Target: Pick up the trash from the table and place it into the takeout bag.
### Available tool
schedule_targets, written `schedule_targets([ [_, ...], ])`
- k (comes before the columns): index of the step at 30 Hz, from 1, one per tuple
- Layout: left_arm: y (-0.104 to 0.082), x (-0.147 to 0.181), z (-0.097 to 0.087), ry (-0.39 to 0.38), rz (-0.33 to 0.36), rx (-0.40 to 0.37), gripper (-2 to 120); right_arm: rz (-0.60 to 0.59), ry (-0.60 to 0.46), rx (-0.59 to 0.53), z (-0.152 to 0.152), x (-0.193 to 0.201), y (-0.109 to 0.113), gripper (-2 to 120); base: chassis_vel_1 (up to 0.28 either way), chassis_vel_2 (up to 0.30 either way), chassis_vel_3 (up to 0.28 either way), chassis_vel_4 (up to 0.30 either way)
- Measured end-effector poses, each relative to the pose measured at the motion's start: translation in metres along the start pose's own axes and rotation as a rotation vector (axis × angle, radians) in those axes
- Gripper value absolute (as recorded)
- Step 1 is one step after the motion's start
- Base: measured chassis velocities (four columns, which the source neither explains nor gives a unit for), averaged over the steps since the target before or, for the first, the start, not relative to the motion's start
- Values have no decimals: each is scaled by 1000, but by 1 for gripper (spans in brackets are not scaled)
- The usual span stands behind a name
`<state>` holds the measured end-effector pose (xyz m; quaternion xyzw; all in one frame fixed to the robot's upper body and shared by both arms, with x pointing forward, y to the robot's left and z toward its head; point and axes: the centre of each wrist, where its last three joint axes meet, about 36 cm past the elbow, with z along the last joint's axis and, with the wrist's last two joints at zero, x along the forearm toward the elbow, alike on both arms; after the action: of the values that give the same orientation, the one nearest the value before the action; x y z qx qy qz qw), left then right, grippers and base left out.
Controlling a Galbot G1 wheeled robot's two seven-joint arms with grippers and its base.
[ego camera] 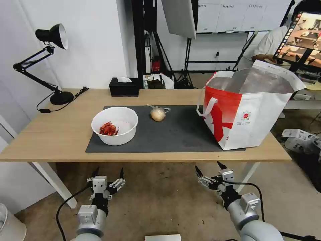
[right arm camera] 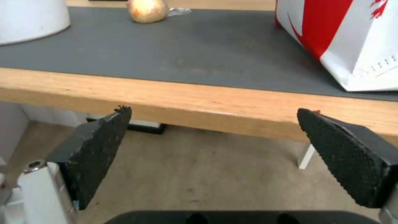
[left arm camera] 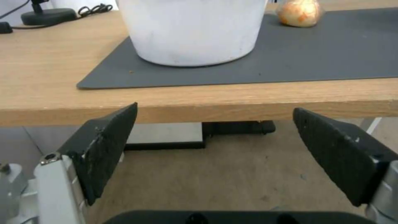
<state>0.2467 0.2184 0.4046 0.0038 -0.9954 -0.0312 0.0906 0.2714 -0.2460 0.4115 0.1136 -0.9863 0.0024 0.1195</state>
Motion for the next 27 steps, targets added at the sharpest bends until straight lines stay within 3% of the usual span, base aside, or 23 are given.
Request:
schedule_targets([
  [27,-1,9,-6,-6,1,3,100,1,15,-20,1,4,6,100,0,0,0,0],
])
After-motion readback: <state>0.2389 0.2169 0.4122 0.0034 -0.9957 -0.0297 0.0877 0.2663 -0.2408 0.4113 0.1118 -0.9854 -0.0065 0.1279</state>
